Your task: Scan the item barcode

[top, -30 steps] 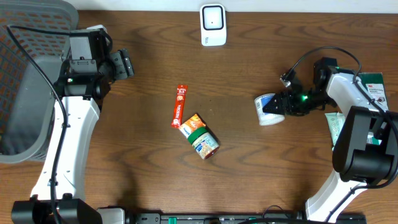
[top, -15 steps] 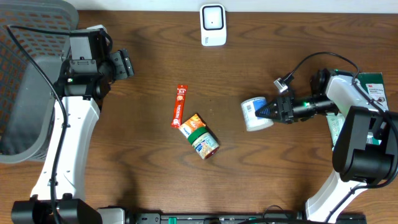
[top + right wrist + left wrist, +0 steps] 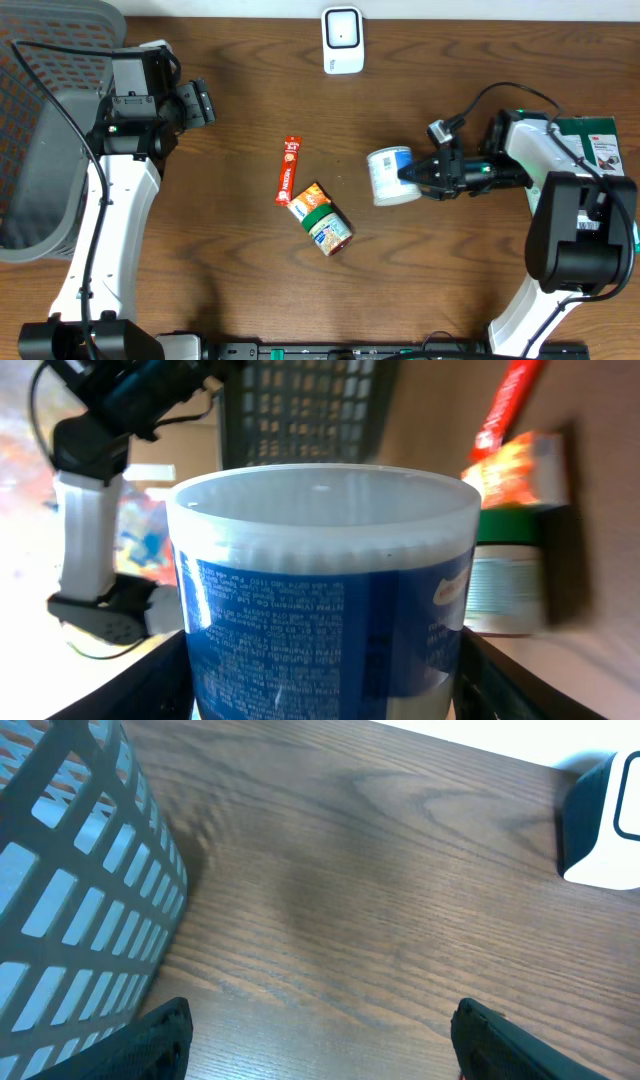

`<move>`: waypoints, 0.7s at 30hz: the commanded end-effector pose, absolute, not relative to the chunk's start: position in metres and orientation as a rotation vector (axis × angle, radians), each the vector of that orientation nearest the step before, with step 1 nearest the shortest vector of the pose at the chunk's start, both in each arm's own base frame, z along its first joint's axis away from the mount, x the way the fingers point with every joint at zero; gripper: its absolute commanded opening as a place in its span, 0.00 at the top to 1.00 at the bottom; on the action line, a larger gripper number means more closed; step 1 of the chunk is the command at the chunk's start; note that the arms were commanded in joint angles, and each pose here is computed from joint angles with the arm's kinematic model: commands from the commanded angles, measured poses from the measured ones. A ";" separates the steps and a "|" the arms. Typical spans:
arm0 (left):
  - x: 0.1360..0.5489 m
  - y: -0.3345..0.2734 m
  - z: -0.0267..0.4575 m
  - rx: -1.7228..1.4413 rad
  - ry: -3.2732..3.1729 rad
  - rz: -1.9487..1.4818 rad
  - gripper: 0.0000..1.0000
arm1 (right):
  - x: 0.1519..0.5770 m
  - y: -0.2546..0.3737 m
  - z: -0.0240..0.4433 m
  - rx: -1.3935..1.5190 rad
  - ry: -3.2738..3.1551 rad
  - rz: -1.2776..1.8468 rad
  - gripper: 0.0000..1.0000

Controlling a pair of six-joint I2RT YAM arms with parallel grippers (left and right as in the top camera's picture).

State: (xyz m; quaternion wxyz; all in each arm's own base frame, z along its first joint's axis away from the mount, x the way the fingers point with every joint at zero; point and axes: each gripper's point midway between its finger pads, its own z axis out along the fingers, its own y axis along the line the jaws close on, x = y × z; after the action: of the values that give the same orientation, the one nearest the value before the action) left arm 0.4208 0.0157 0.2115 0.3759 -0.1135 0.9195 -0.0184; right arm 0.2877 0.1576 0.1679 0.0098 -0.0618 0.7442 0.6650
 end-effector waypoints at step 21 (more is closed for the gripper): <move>0.422 0.018 0.209 -0.299 2.357 -0.032 0.17 | 0.276 0.195 0.195 -0.336 2.158 2.146 0.44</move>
State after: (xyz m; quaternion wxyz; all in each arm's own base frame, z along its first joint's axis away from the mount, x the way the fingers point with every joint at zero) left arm 0.4208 0.0157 0.2115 0.3759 -0.1136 0.9195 -0.0184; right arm 0.2716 0.1929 0.1835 0.0154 -0.1124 0.7158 0.6890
